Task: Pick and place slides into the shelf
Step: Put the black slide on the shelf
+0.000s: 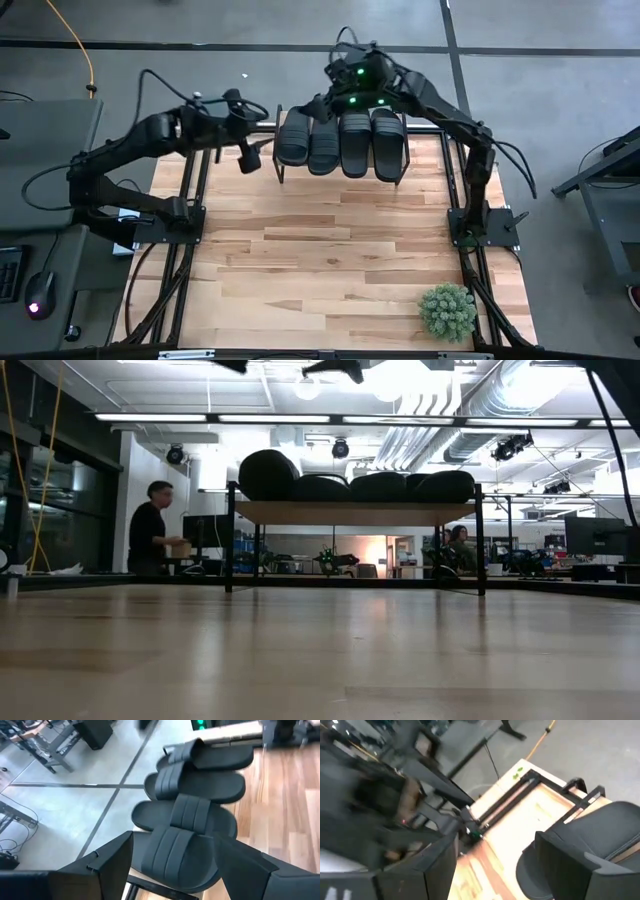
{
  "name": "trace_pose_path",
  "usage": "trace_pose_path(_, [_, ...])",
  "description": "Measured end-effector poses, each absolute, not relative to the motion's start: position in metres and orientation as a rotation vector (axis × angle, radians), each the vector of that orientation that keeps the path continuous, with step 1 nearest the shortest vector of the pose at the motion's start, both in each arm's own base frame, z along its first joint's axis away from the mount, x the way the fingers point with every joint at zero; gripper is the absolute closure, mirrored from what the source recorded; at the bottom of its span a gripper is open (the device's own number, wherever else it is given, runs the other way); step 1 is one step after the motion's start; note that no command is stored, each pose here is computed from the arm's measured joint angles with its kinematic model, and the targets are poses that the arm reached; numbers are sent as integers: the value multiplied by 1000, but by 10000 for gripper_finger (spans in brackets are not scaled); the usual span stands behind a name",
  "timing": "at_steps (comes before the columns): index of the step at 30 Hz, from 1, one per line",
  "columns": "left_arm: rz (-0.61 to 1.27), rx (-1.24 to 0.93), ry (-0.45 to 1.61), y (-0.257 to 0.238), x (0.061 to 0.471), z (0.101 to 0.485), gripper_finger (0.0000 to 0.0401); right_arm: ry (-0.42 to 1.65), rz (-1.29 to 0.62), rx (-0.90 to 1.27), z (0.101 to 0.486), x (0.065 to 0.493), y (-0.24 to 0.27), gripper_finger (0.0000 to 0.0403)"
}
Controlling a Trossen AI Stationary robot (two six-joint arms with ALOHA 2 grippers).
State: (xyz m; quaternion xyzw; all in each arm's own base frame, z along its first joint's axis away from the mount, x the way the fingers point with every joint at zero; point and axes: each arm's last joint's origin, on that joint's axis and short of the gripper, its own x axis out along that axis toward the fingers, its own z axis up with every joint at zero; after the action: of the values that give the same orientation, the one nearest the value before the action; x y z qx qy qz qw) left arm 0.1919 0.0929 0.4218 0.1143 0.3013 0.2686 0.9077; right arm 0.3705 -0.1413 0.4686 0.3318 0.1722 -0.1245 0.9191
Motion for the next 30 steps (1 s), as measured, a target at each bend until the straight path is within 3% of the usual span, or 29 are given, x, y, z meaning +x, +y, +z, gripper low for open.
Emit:
trace_pose_path(15, [611,100,478,79,160,481,180,629,-296,603,393,415,-160,150])
trace_pose_path(30, [630,0,499,74,149,485,185,862,-345,563,329,439,-173,150])
